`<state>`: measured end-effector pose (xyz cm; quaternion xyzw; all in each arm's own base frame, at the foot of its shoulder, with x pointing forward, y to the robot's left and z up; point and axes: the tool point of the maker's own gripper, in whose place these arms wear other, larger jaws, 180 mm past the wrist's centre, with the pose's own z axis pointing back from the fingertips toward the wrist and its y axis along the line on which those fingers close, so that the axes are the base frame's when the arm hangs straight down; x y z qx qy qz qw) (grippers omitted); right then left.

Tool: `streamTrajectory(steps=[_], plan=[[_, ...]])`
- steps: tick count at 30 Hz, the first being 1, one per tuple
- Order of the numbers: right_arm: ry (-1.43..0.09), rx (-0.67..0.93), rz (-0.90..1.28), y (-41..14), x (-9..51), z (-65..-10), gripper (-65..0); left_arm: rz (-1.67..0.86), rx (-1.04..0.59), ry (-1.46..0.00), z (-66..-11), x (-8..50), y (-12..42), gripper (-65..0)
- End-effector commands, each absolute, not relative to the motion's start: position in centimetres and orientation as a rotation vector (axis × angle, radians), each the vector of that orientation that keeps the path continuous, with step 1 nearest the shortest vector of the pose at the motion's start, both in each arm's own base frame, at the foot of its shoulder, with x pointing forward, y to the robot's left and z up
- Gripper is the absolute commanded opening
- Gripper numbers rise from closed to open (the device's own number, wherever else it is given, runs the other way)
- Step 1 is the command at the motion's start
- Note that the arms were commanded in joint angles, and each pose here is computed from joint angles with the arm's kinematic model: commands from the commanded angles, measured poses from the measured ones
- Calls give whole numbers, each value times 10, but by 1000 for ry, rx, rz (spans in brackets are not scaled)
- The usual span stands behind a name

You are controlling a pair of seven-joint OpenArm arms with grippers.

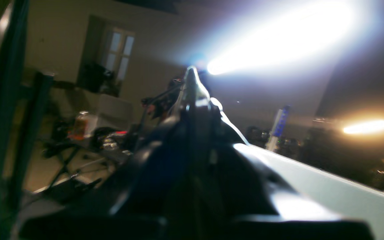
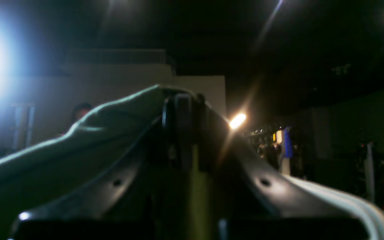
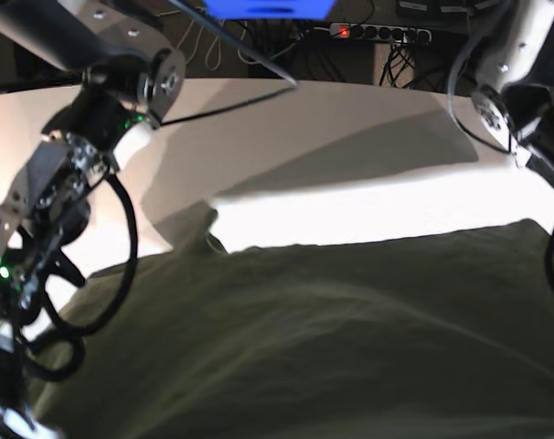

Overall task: Layout the t-shirt on the table in an organized manner, then fold the t-shirt properly
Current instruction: 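Lift the t-shirt with both grippers, shake it out and lay it flat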

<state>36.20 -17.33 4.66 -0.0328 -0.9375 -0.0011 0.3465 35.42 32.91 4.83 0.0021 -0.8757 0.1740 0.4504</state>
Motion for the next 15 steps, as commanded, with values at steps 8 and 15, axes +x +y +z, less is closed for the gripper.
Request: streamTrajectory(steps=[8, 15], plan=[[-2241, 26, -39, -171, 440, 12, -650, 521, 1, -1994, -13, 388, 349, -648], [-1960, 114, -61, -175, 527, -65, -650, 570, -26, -1751, -85, 450, 359, -648]])
